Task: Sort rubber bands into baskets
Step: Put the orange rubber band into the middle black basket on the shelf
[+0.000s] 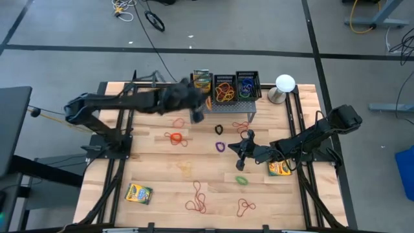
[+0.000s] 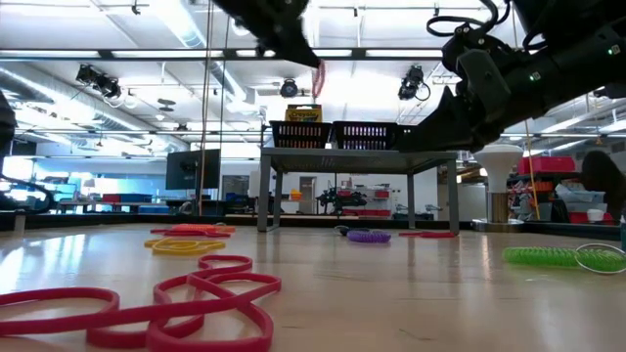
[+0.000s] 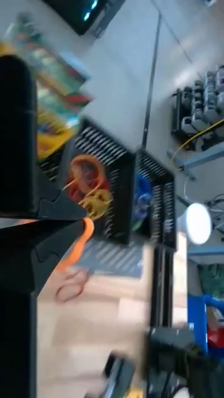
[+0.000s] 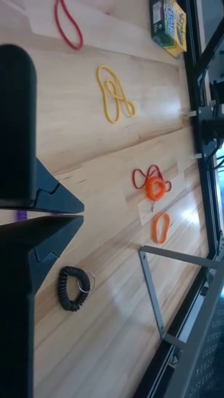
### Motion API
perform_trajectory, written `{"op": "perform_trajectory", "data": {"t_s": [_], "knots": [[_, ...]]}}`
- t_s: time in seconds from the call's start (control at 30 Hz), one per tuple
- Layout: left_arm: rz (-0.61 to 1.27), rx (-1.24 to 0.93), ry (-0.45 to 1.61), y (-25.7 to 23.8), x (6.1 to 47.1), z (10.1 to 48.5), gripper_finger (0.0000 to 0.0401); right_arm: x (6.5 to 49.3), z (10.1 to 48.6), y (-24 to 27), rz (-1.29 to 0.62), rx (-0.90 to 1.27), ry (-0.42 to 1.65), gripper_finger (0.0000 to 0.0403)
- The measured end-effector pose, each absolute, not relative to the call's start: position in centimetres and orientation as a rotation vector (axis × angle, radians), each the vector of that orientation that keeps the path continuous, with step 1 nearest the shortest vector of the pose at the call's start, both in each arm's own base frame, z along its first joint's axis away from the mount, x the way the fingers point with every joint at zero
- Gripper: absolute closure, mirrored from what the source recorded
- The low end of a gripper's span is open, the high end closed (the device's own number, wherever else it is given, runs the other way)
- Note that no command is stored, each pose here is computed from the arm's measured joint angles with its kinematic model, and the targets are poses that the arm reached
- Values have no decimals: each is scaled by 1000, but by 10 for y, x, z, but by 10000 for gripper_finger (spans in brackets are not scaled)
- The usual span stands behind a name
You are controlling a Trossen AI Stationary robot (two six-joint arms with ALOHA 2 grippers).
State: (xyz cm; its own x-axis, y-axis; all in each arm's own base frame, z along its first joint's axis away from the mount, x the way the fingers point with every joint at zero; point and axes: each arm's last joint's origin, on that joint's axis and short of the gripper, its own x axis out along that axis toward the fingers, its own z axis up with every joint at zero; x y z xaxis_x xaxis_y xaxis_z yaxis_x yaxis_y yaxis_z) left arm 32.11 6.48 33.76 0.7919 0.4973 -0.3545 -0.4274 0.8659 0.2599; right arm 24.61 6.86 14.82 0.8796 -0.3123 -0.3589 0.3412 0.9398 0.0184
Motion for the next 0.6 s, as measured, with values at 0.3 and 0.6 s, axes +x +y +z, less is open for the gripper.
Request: {"op": "perform_trajectory", "data": {"t_s": [0.3,0.6], "knots": [[586,282,463,120,381,343,395,246,148,69,-341,84,357,376],[685,371,635,140,417,313,387,246,148,69,-340,84,358,376]]}}
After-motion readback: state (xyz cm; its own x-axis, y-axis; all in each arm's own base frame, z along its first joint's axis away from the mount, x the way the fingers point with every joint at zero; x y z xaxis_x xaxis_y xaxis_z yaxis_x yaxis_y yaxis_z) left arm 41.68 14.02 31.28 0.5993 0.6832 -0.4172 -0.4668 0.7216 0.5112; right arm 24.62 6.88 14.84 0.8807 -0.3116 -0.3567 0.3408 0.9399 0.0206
